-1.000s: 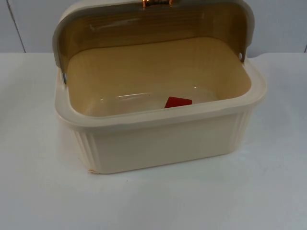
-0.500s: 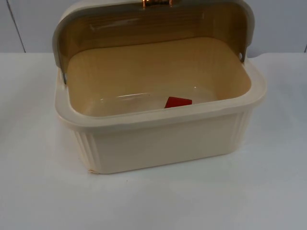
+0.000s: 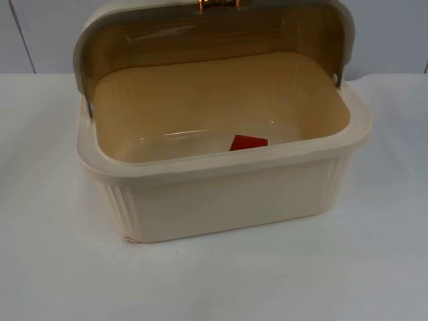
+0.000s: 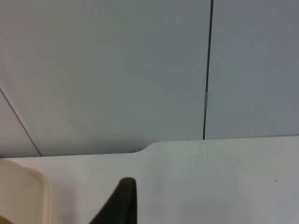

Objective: Open the box lid with the left hand, place the block into the box with the right hand, then close the box lid with the left hand.

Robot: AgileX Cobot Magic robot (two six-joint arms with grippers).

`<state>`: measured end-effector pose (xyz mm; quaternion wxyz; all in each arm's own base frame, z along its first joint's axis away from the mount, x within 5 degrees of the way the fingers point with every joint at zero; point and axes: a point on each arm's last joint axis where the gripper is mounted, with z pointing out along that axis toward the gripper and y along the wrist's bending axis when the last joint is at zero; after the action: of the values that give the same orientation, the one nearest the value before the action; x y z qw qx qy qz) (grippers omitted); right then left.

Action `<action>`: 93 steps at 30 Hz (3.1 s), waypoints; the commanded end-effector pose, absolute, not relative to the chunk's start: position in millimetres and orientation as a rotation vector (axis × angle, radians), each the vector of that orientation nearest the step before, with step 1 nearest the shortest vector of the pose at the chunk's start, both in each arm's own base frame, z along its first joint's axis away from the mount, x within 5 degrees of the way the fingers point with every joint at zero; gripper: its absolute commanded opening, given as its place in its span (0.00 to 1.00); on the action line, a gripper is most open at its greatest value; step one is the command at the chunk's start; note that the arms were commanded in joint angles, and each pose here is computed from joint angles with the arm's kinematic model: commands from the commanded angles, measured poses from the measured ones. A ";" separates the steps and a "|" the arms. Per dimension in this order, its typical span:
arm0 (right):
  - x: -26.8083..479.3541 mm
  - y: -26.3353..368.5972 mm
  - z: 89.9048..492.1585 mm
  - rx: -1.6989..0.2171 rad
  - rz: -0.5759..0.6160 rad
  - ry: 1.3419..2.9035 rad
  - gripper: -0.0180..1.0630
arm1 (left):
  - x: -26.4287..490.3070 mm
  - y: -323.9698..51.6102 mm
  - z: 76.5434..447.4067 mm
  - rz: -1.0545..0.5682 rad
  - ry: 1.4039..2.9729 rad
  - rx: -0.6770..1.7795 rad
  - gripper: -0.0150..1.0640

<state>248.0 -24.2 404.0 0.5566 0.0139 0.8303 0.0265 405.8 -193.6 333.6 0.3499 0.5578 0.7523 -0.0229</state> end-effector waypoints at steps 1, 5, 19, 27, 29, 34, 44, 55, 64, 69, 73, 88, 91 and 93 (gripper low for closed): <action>246.1 -24.7 405.9 0.032 0.057 1.947 0.98 | 402.7 -195.9 335.3 -0.096 1.942 1.453 0.01; 246.1 -24.7 405.9 0.032 0.057 1.947 0.98 | 400.5 -195.6 325.1 -0.114 1.972 1.488 0.01; 246.1 -24.7 405.9 0.032 0.057 1.947 0.98 | 382.5 -219.4 310.0 -0.194 1.978 1.591 0.01; 246.1 -24.7 405.9 0.032 0.057 1.947 0.98 | 373.5 -229.6 307.1 -0.149 2.021 1.623 0.01; 246.1 -24.7 405.9 0.032 0.057 1.947 0.98 | 370.5 -232.2 307.6 -0.154 2.024 1.634 0.01; 246.0 -24.6 405.6 0.031 0.058 1.951 0.98 | 365.7 -237.7 306.4 -0.127 2.049 1.638 0.01; 241.4 -23.8 409.6 0.028 0.056 1.934 0.98 | 359.8 -236.4 304.2 -0.138 2.095 1.686 0.01; 239.0 -23.3 411.2 0.030 0.059 1.930 0.98 | 346.1 -228.2 296.3 -0.152 2.135 1.670 0.01; 239.0 -22.7 411.2 0.040 0.074 1.930 0.98 | 324.6 -221.3 276.9 -0.118 2.084 1.582 0.01; 238.7 -22.3 410.5 0.039 0.080 1.938 0.98 | 308.0 -229.0 255.7 -0.085 2.044 1.610 0.01; 236.6 -21.8 411.6 0.036 0.081 1.938 0.98 | 294.8 -236.9 247.8 -0.054 2.004 1.601 0.01; 235.3 -21.5 412.7 0.035 0.080 1.933 0.98 | 289.6 -240.3 245.6 -0.037 2.031 1.592 0.01; 235.3 -21.5 412.7 0.035 0.080 1.933 0.98 | 285.4 -241.7 244.2 -0.036 2.018 1.656 0.01; 235.3 -21.5 412.7 0.035 0.080 1.933 0.98 | 281.3 -245.7 244.0 -0.075 2.022 1.660 0.01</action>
<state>237.7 -21.1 411.3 0.5641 0.0148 0.8248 0.0360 286.7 -243.9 239.2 0.2550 0.6091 0.7507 -0.0204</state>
